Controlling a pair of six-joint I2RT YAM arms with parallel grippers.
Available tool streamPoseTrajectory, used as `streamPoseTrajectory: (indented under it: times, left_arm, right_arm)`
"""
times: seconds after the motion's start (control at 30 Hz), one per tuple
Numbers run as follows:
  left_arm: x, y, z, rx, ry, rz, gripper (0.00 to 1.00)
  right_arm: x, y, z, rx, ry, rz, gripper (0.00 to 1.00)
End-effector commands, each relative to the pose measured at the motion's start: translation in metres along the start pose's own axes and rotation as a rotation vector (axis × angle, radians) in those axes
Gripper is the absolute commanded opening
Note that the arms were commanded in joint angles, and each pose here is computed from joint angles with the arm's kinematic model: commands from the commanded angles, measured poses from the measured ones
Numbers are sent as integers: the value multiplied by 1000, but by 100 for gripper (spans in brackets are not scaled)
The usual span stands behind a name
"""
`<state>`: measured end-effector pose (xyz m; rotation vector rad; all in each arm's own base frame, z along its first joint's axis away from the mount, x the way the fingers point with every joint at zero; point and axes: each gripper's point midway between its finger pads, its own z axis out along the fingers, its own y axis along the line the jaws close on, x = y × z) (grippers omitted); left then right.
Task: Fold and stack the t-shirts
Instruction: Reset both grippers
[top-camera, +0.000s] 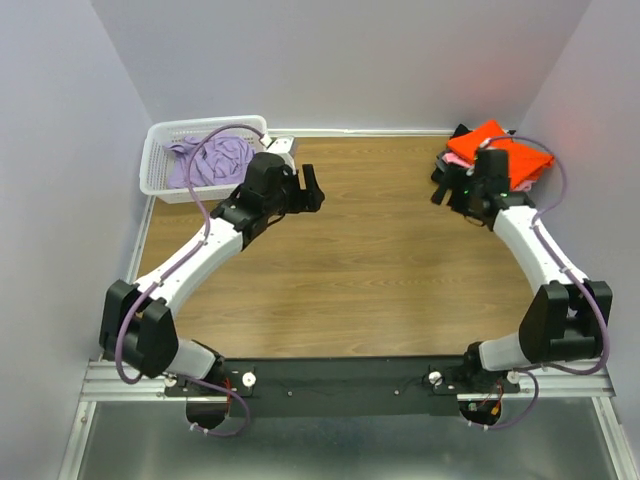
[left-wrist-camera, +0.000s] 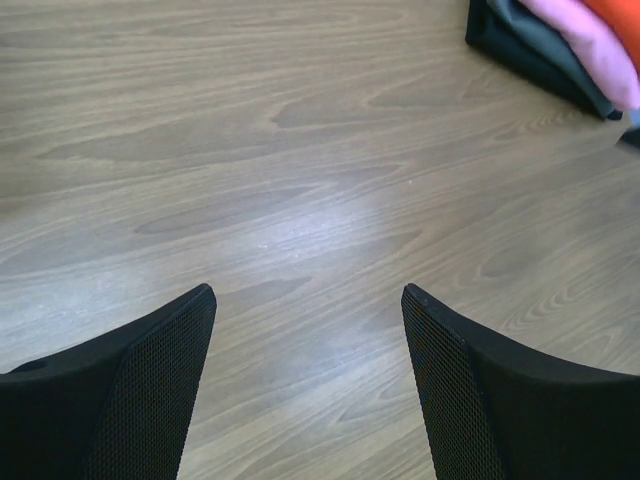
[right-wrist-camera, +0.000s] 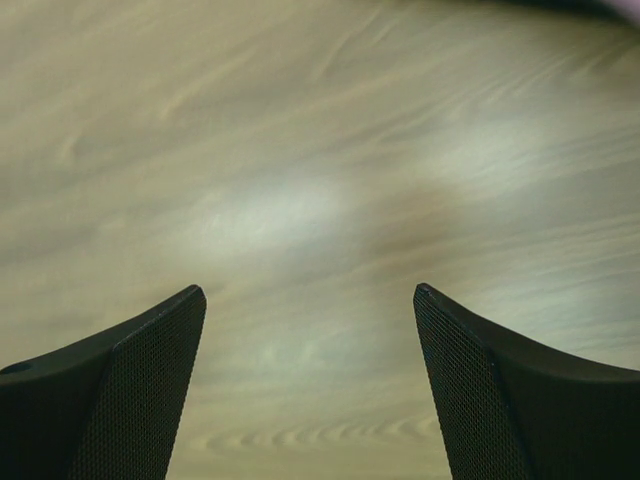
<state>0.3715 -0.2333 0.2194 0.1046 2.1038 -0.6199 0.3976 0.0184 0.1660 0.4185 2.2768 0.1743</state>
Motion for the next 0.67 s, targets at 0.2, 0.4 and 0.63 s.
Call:
streamPoseTrajectory:
  times: [0.2, 0.4, 0.63]
  left_arm:
    - [-22, 17, -41, -106, -186, -38, 83]
    - [-26, 23, -53, -131, -225, -38, 83]
    - [-25, 26, -54, -147, -219, -12, 83]
  right_arm:
    - [64, 54, -22, -84, 38, -70, 91]
    - [63, 51, -25, -72, 21, -87, 91]
    - [67, 50, -26, -70, 26, -82, 91]
